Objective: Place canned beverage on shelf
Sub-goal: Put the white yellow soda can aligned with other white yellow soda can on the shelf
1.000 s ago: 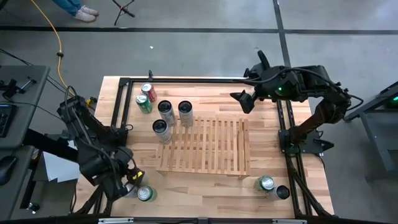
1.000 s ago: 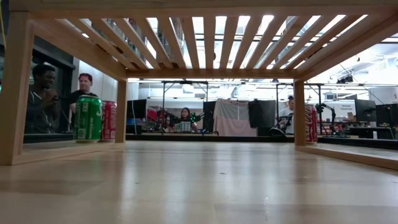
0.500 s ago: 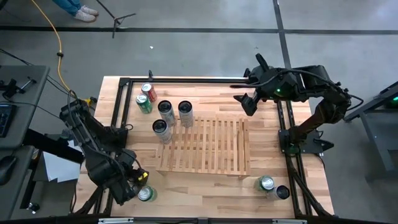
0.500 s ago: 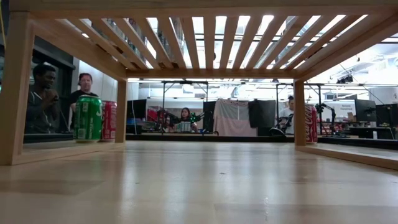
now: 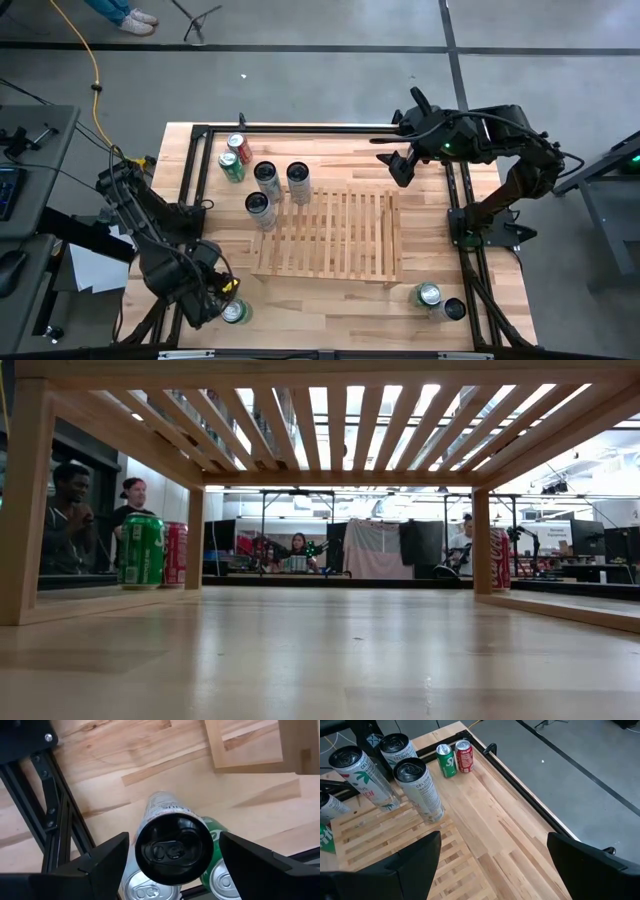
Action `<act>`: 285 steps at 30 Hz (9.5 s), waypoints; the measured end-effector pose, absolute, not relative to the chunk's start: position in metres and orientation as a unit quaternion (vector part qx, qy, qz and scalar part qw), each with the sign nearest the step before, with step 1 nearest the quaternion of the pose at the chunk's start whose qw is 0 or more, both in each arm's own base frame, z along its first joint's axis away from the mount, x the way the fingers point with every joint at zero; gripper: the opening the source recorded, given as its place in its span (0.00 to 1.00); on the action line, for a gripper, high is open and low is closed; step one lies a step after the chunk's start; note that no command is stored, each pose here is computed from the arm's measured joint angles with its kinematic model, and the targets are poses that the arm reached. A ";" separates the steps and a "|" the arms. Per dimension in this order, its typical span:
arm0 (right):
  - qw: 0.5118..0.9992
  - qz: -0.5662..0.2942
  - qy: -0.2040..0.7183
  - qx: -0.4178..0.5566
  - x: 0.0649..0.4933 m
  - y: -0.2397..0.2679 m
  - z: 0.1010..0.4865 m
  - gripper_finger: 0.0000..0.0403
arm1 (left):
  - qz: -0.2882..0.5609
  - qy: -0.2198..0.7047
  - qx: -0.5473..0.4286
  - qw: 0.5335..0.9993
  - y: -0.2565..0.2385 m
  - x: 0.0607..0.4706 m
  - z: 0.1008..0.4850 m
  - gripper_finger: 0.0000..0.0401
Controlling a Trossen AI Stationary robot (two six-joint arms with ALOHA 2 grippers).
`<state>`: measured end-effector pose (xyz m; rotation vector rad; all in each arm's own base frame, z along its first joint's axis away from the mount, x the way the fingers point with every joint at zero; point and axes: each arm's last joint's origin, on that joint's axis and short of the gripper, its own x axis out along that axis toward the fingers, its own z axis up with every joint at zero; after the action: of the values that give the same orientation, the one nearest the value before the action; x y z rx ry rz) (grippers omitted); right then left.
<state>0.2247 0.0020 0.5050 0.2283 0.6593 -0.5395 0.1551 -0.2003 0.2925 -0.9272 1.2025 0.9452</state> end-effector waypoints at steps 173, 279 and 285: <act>0.980 -0.091 0.171 0.041 0.289 0.102 0.340 0.87 | 0.056 0.453 0.007 0.890 -0.071 0.328 0.442 0.61; 0.978 -0.178 -0.006 0.107 0.392 0.077 0.268 0.69 | 0.166 0.027 -0.103 0.980 -0.128 0.198 0.500 0.72; 0.979 -0.179 0.008 0.101 0.391 0.077 0.266 0.69 | 0.166 0.027 -0.103 0.980 -0.128 0.198 0.500 0.72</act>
<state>0.3912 0.0771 0.2658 0.2026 0.0157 -0.3610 0.1977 -0.1275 0.4996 -0.2071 0.0535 0.3350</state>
